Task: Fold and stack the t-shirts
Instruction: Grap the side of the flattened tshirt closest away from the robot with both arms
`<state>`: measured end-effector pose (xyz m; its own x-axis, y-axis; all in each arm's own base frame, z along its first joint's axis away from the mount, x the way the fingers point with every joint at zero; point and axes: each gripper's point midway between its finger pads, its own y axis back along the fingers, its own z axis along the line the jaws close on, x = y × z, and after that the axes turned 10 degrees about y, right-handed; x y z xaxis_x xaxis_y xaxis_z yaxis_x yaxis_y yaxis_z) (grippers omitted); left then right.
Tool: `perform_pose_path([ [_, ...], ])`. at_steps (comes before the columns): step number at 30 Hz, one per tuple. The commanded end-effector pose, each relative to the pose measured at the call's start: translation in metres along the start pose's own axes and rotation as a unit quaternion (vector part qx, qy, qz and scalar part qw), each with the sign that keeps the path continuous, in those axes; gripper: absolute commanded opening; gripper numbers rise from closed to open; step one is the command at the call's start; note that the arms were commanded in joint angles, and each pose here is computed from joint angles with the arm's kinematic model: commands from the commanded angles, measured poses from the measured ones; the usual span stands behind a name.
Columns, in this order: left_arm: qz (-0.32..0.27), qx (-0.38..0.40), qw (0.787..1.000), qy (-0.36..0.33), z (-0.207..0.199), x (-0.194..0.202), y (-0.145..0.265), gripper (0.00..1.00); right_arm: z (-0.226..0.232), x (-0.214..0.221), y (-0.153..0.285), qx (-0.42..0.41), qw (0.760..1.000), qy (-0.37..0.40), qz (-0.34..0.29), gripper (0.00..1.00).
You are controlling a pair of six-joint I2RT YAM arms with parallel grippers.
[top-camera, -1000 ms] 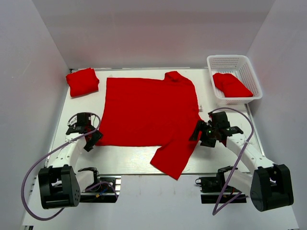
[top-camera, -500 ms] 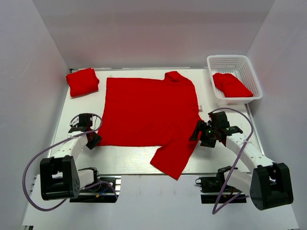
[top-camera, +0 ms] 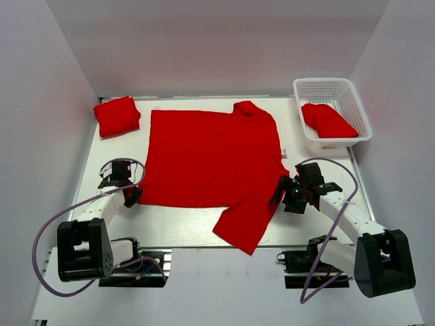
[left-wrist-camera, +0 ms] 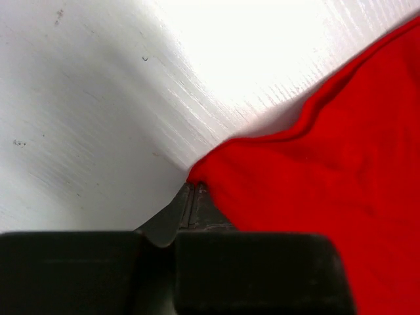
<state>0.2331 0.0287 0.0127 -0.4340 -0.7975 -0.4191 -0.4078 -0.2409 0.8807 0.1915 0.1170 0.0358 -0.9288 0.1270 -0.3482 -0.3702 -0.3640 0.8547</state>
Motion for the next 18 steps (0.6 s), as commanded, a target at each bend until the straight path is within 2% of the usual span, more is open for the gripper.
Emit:
perform_pose_path([
  [1,0.026,-0.021,0.999,-0.010,0.016,0.017,-0.008,0.02,-0.004,0.002,-0.004,0.008,1.000,-0.001,-0.005,0.77],
  [8,0.026,-0.021,0.999,-0.015,0.019,0.019,-0.008,0.00,-0.002,-0.004,-0.009,-0.003,1.000,0.006,-0.023,0.72],
  [15,0.031,-0.018,0.999,-0.015,0.017,0.019,-0.005,0.00,-0.005,-0.004,-0.021,0.001,1.000,0.002,-0.007,0.67],
  [18,0.028,-0.015,0.999,-0.014,0.016,0.018,-0.003,0.00,-0.008,0.002,-0.025,0.003,1.000,0.000,0.002,0.61],
])
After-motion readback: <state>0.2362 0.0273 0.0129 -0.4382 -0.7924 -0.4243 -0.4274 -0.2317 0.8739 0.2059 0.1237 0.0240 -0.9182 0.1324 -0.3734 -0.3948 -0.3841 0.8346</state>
